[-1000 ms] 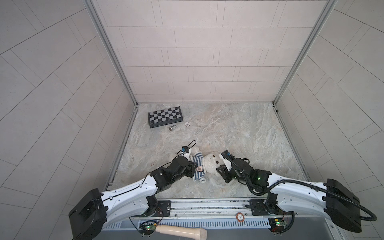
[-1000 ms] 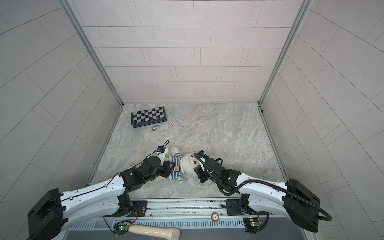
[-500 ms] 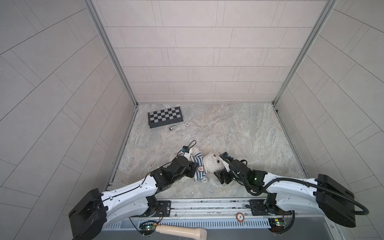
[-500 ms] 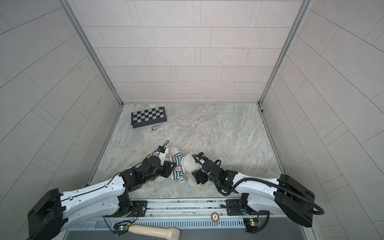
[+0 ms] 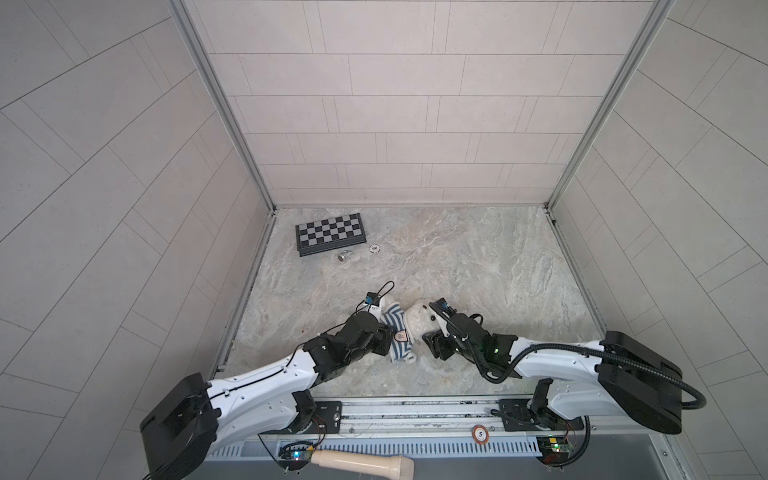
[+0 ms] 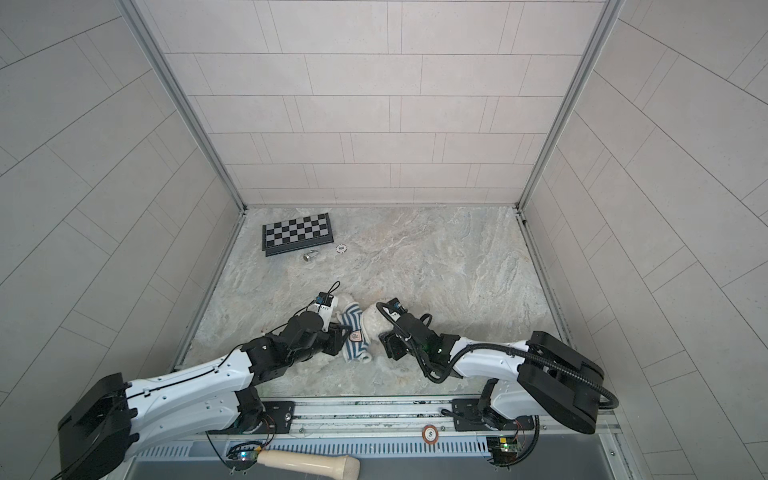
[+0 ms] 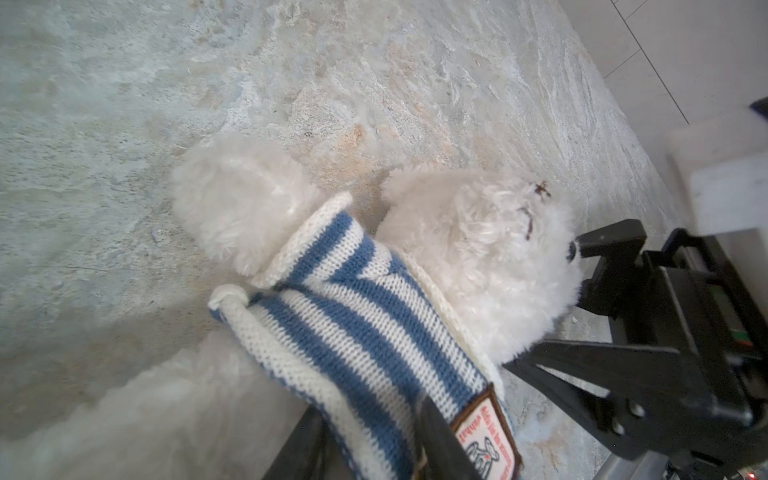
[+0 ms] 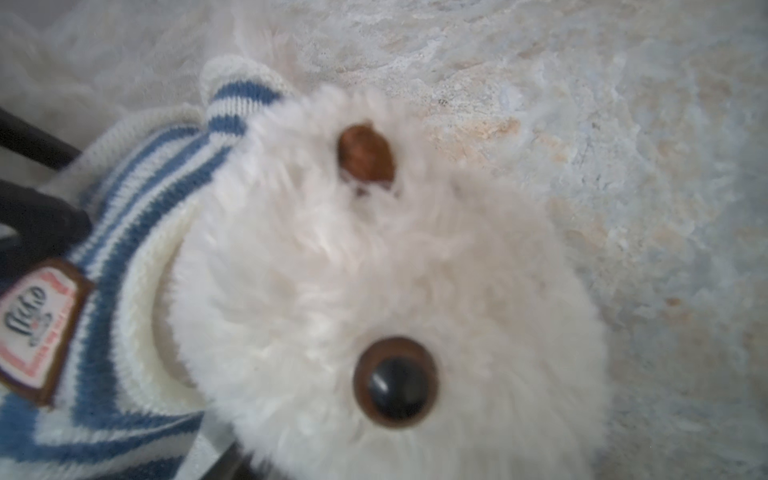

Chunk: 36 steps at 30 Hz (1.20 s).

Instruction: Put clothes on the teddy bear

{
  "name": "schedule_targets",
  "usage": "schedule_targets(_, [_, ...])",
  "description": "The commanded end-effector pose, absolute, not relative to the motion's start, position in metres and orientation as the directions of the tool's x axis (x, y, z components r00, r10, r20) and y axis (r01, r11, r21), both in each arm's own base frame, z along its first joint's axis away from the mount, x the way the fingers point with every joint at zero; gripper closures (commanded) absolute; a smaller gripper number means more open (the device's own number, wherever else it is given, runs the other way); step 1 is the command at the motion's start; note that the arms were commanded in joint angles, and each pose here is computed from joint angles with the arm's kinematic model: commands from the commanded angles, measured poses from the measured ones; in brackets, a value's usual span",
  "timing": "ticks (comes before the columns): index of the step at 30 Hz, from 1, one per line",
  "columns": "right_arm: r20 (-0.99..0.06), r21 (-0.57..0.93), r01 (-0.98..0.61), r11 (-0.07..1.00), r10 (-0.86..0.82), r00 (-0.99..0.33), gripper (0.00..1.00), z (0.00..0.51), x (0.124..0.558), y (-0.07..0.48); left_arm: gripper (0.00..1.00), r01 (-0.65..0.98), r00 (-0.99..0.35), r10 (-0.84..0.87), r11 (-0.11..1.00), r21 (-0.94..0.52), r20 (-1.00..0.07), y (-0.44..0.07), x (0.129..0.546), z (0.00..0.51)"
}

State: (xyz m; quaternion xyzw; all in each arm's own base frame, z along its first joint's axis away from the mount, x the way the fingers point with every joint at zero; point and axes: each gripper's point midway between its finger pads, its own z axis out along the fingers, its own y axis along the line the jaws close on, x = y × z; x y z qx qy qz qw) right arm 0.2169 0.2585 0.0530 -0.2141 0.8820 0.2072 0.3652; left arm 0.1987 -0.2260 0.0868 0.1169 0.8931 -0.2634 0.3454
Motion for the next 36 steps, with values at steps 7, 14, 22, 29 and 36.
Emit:
schedule_targets(7, [-0.768,0.242,-0.522,0.818,-0.168,-0.619,0.95,0.074,0.221,0.258,0.43,0.447,-0.687,0.022,0.8,-0.4,-0.726,-0.226,0.195,0.126])
schedule_targets(14, [-0.77,0.267,-0.49,0.83,-0.122,-0.627,1.0,0.084,0.217,0.248,0.43,0.464,-0.678,0.031,0.793,-0.395,-0.735,-0.215,0.165,0.138])
schedule_targets(22, [-0.773,0.276,-0.448,0.85,-0.081,-0.63,1.0,0.085,0.219,0.238,0.52,0.448,-0.711,0.004,0.774,-0.448,-0.703,-0.246,0.131,0.126])
schedule_targets(29, [-0.777,0.277,-0.439,0.855,-0.07,-0.625,1.0,0.087,0.216,0.232,0.61,0.393,-0.699,-0.052,0.806,-0.443,-0.713,-0.247,0.139,0.122])
schedule_targets(36, [-0.783,0.274,-0.433,0.859,-0.062,-0.618,1.0,0.089,0.215,0.226,0.63,0.429,-0.697,-0.048,0.772,-0.469,-0.716,-0.269,0.14,0.13])
